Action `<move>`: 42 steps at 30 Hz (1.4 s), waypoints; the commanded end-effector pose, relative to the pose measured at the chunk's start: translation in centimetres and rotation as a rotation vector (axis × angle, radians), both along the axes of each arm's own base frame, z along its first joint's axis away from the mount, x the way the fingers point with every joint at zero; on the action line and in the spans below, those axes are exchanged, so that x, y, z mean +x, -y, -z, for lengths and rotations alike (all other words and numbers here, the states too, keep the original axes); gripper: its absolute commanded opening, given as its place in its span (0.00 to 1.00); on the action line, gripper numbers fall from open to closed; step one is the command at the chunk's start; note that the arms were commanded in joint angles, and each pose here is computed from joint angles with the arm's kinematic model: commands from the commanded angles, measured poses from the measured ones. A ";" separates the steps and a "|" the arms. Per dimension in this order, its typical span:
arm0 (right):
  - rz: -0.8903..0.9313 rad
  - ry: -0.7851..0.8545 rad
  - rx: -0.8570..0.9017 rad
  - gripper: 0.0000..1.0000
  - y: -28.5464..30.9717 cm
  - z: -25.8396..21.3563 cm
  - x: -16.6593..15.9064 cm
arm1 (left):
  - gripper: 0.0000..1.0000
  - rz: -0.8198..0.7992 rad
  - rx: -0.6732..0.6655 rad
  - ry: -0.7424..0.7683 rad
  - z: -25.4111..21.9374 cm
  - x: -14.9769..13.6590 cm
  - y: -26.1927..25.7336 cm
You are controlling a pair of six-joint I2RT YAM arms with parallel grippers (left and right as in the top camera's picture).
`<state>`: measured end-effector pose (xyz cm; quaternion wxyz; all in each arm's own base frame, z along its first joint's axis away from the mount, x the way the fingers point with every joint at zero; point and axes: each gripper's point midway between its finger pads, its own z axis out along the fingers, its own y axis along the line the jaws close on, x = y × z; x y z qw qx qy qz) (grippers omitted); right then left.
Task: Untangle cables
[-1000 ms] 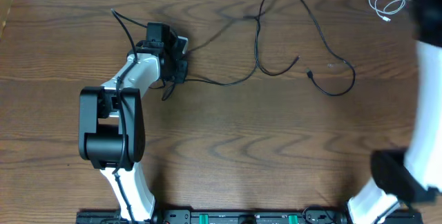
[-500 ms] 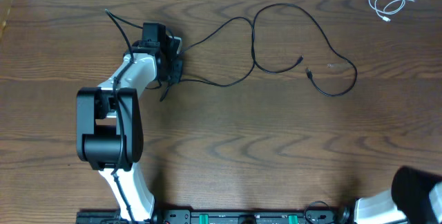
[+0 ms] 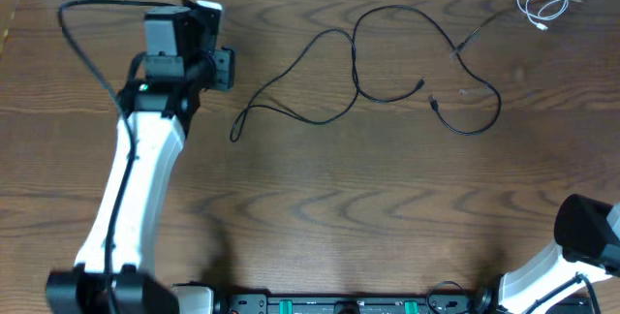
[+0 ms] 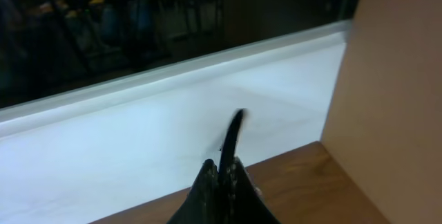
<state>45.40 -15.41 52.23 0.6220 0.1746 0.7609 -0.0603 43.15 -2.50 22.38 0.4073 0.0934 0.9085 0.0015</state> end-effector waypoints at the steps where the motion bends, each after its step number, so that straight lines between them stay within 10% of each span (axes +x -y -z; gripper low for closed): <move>1: 0.041 -0.011 -0.009 0.01 2.4 0.8 0.4 | 0.61 -0.014 -0.005 0.046 -2.2 -0.7 -0.3; 26: 0.359 -0.294 0.306 0.01 20.7 22.5 4.3 | 0.61 0.041 -0.064 0.114 -5.8 -3.1 3.2; 42: 0.374 0.161 -0.060 0.01 23.8 7.6 5.6 | 0.61 0.037 -0.085 0.112 -5.8 -3.1 3.7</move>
